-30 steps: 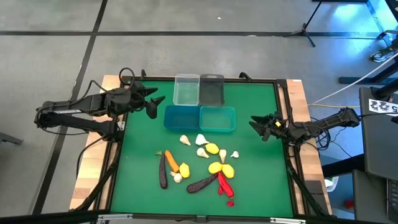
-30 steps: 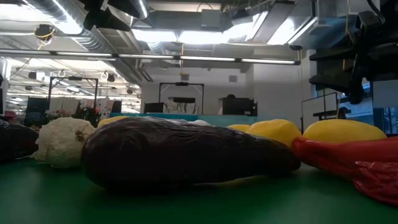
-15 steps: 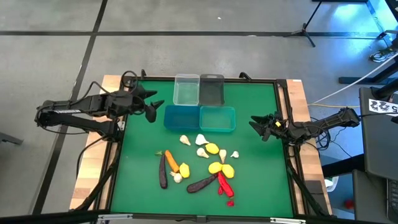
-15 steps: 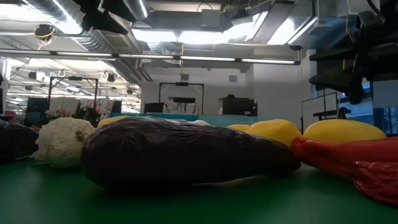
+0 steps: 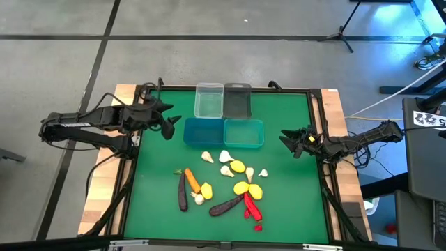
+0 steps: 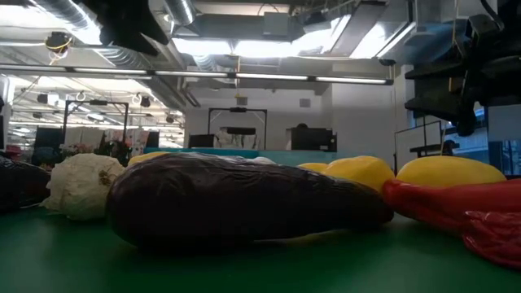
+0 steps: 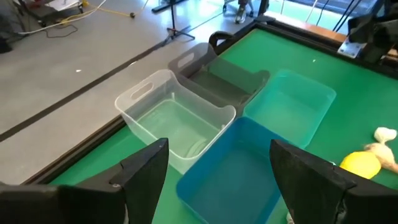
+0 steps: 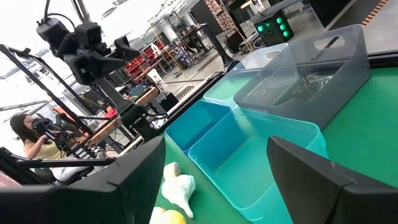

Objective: Sort produce into baskets
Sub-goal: Put the white garlic into the transparent bin

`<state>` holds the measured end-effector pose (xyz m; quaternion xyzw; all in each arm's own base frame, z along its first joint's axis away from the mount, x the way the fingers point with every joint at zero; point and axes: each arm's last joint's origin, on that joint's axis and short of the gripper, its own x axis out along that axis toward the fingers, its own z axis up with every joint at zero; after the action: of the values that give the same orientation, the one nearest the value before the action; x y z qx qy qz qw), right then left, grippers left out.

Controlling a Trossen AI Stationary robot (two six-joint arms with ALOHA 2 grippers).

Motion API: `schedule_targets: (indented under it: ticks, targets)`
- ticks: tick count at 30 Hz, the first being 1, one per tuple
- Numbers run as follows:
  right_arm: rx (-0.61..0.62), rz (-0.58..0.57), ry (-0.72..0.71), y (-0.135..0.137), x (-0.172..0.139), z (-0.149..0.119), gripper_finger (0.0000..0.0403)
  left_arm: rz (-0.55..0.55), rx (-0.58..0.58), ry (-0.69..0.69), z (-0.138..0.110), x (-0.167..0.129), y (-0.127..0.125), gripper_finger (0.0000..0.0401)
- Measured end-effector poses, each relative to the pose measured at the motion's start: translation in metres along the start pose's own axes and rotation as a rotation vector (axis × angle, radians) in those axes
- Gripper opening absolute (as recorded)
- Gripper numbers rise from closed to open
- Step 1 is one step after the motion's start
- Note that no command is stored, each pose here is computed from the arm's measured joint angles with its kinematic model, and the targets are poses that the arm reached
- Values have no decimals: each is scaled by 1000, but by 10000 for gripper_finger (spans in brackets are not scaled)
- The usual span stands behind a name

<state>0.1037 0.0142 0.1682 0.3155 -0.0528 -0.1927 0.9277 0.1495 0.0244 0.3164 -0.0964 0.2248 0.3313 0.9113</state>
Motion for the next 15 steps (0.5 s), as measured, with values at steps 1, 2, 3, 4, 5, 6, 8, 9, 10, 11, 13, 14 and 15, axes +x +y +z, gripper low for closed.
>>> schedule_targets:
  ticks: [1, 2, 3, 4, 5, 6, 8, 9, 10, 11, 13, 14, 15]
  targets:
    - [0, 0, 0, 0, 0, 0, 280, 1, 1, 2, 0, 0, 0, 276]
    - [0, 0, 0, 0, 0, 0, 280, 3, 5, 8, -1, 0, 0, 276]
    - [0, 0, 0, 0, 0, 0, 280, 6, 10, 15, -2, 0, 1, 276]
    - [0, 0, 0, 0, 0, 0, 280, 6, 11, 16, -2, 0, 1, 276]
    - [0, 0, 0, 0, 0, 0, 280, 6, 11, 16, -2, 0, 1, 276]
    - [0, 0, 0, 0, 0, 0, 280, 6, 11, 16, -2, 0, 1, 276]
    - [0, 0, 0, 0, 0, 0, 280, 6, 10, 15, -2, 0, 1, 276]
    - [0, 0, 0, 0, 0, 0, 280, 6, 11, 16, -2, 0, 1, 276]
    - [0, 0, 0, 0, 0, 0, 280, 6, 11, 16, -2, 0, 1, 276]
    - [0, 0, 0, 0, 0, 0, 280, 6, 10, 15, -2, 0, 1, 276]
    - [0, 0, 0, 0, 0, 0, 280, 6, 10, 15, -2, 0, 1, 276]
    - [0, 0, 0, 0, 0, 0, 280, 6, 11, 16, -2, 0, 1, 276]
    - [0, 0, 0, 0, 0, 0, 280, 6, 11, 16, -2, 0, 1, 276]
